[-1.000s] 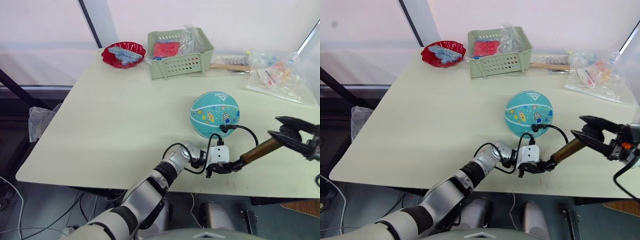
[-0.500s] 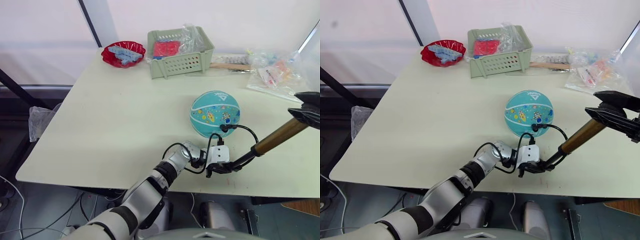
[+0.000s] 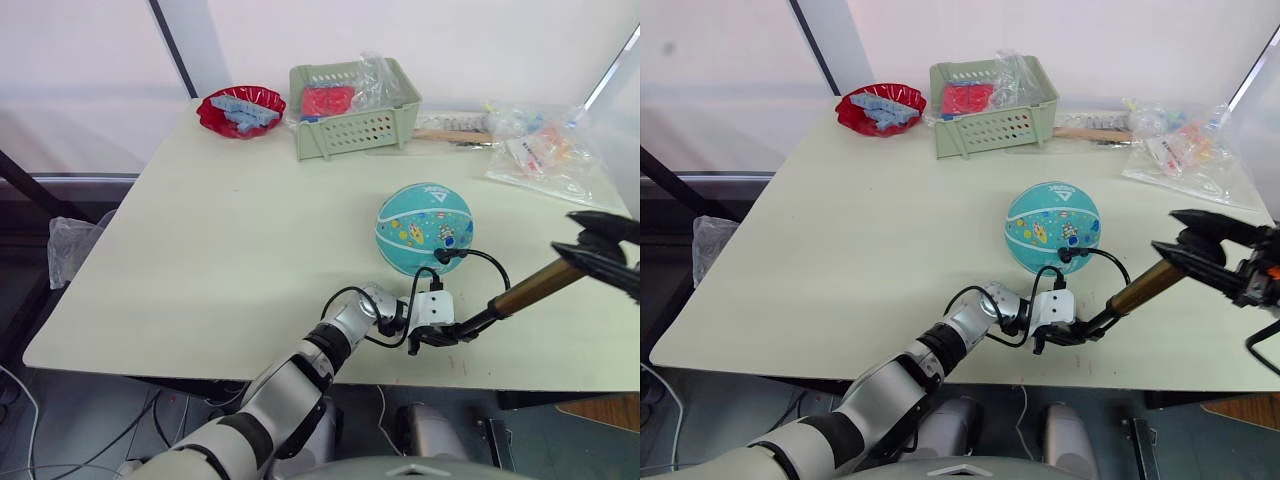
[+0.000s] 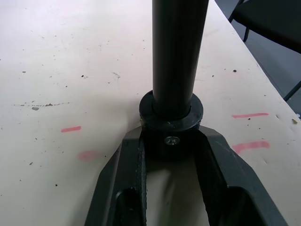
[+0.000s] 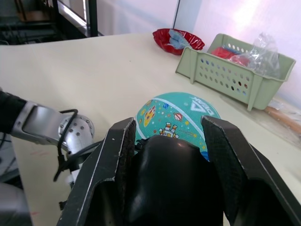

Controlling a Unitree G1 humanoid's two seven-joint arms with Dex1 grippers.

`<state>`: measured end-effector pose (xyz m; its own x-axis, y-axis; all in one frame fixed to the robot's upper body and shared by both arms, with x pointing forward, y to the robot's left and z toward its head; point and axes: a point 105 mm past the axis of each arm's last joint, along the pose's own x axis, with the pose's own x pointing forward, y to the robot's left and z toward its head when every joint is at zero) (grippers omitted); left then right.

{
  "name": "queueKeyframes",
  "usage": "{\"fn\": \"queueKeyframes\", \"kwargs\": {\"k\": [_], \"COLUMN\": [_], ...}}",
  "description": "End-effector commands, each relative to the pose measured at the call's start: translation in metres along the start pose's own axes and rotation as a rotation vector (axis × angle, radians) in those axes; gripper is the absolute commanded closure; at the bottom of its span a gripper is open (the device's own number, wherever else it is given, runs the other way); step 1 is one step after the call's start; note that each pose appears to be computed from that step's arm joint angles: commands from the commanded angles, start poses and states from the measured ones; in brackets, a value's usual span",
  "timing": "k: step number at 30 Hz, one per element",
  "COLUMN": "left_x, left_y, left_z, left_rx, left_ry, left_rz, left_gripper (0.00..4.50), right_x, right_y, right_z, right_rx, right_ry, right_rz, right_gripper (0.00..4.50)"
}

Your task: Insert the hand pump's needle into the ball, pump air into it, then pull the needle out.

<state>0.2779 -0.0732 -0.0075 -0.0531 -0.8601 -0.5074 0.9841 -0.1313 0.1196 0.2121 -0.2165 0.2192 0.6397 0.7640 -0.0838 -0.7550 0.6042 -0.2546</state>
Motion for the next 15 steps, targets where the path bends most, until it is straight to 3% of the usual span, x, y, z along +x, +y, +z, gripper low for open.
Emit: {"fn": "queueKeyframes", "kwargs": {"k": [1, 9, 15], "left_x": [-0.013, -0.011, -0.010], "left_y": [-0.024, -0.024, -0.025], "left_z": [-0.074, -0.073, -0.072], "left_rx": [-0.174, -0.171, -0.166], "left_ry": [0.240, 0.238, 0.237], "left_rz": [-0.024, -0.026, -0.032], "left_gripper": [3.54, 3.54, 3.54], "right_x": [0.016, 0.037, 0.040], "right_y": [0.021, 0.045, 0.045], "right_z": [-0.039, -0.085, -0.080], "right_rx": [0.039, 0.026, -0.017], "right_ry": [0.069, 0.091, 0.061], "right_rz": [0.044, 0.005, -0.005], "right_gripper": [2.78, 2.78, 2.78]}}
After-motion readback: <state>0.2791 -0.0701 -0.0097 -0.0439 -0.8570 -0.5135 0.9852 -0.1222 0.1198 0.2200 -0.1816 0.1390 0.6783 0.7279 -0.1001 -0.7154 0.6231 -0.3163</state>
